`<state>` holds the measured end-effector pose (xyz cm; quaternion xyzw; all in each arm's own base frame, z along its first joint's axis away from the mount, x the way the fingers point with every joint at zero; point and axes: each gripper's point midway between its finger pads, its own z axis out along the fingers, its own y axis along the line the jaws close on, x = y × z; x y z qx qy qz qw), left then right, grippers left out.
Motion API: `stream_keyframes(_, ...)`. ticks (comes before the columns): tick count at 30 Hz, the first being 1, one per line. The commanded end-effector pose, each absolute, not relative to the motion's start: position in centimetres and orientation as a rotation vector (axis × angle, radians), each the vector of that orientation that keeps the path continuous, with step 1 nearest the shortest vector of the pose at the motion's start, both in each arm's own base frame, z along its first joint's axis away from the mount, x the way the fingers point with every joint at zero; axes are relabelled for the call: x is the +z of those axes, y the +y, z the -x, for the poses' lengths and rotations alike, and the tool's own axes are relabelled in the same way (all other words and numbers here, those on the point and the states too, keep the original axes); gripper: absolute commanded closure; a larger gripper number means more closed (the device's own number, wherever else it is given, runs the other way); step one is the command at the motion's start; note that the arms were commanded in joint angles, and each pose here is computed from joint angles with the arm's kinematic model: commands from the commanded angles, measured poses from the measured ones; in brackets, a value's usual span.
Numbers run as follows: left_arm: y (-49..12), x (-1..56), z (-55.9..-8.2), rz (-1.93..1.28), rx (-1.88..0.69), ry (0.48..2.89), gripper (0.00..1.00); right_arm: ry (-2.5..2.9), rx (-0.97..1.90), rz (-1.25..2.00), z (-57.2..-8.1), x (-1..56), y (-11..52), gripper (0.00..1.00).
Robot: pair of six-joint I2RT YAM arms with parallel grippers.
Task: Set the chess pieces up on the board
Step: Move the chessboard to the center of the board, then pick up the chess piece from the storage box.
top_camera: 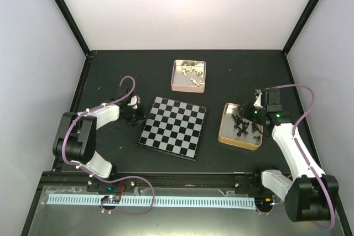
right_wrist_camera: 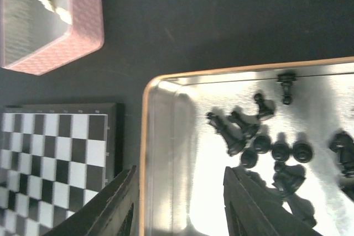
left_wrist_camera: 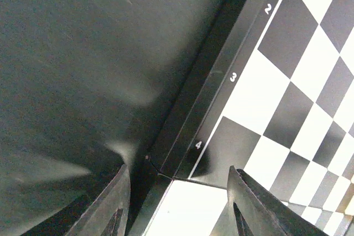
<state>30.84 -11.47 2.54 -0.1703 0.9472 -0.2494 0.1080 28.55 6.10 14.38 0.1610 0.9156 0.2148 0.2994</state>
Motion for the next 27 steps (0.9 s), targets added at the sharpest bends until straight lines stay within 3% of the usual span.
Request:
stream_keyframes(1, -14.4, 1.4, -27.1, 0.498, -0.862, 2.894, 0.52, 2.515, 0.384, -0.48, -28.5, 11.6, 4.1, 0.59)
stream_keyframes(11, -16.4, 2.2, -26.2, 0.4, -0.857, 2.891, 0.59, 2.703, 0.142, -0.375, -27.0, 7.7, 4.6, 0.63)
stream_keyframes(15, -16.2, 2.6, -26.2, 0.385, -0.827, 2.871, 0.6, 2.765, 0.096, -0.329, -26.5, 6.2, 5.3, 0.71)
stream_keyframes(27, -15.2, 5.0, -27.3, 0.319, -0.742, 2.781, 0.5, 2.786, -0.021, -0.276, -27.6, 4.8, 6.2, 0.77)
